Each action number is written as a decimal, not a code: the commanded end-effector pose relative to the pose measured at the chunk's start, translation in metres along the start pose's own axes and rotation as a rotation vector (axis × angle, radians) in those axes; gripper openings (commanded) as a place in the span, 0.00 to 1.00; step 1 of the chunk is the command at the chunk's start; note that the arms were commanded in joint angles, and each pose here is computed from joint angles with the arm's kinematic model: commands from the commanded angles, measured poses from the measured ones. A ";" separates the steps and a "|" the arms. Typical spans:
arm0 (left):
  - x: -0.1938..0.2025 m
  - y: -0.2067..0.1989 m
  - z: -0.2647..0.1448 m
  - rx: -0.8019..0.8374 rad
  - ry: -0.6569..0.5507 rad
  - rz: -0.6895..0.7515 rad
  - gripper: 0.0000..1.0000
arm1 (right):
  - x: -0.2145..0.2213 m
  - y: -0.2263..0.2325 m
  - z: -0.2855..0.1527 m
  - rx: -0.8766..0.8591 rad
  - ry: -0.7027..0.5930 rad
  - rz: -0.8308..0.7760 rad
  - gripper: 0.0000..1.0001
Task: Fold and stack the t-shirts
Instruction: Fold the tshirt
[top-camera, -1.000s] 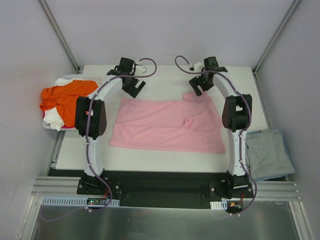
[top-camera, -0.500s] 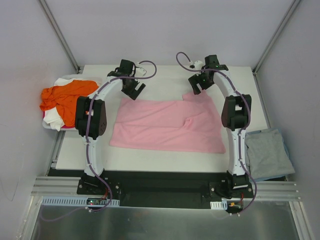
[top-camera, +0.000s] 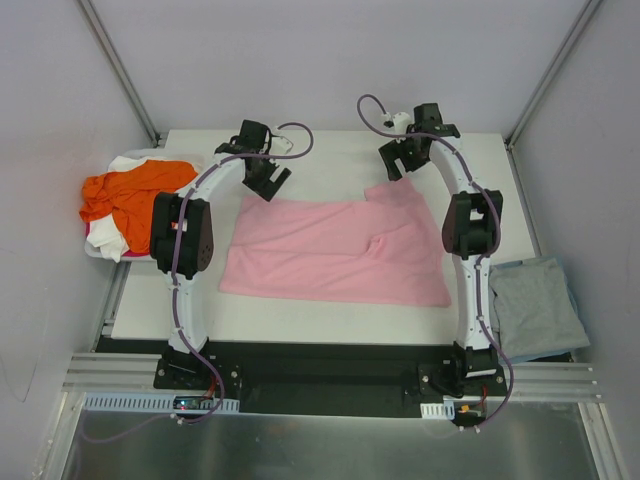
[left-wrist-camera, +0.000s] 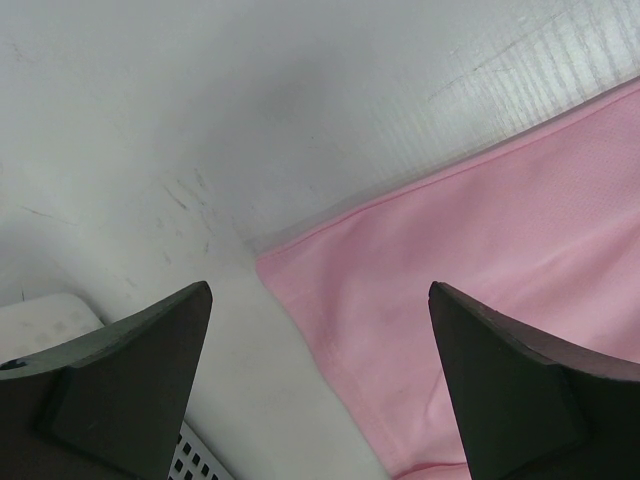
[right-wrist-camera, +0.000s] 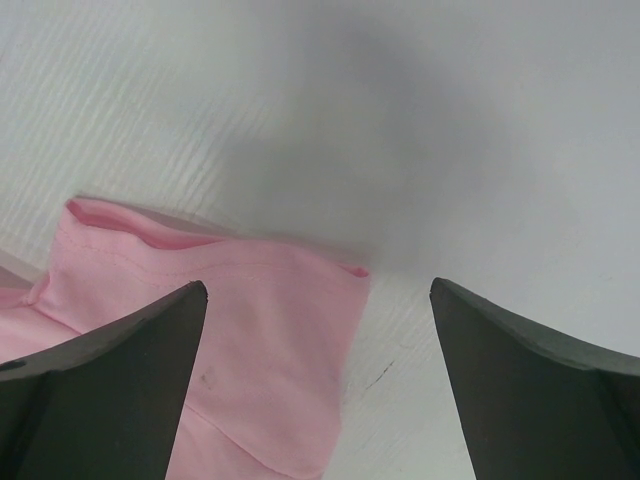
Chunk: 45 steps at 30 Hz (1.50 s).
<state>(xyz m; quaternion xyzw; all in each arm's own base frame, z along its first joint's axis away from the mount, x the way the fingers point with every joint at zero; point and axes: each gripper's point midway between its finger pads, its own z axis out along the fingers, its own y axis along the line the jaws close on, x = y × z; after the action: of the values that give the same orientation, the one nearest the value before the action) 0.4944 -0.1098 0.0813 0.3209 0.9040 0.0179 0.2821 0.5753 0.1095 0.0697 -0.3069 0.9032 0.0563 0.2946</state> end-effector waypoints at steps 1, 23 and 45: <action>-0.006 0.004 -0.012 -0.011 -0.025 -0.008 0.91 | -0.011 -0.001 0.003 -0.006 -0.040 0.029 1.00; -0.002 0.006 -0.012 -0.021 -0.012 0.004 0.91 | 0.003 0.004 0.007 -0.027 -0.004 0.047 0.98; 0.006 0.002 -0.014 -0.017 -0.002 -0.001 0.90 | 0.021 0.009 0.004 -0.032 0.036 0.043 0.83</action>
<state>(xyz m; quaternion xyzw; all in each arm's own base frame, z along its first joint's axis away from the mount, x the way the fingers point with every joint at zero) 0.4868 -0.1079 0.0700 0.3224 0.9074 0.0171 0.2689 0.5577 0.1083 0.0271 -0.2947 0.9183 0.0718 0.2544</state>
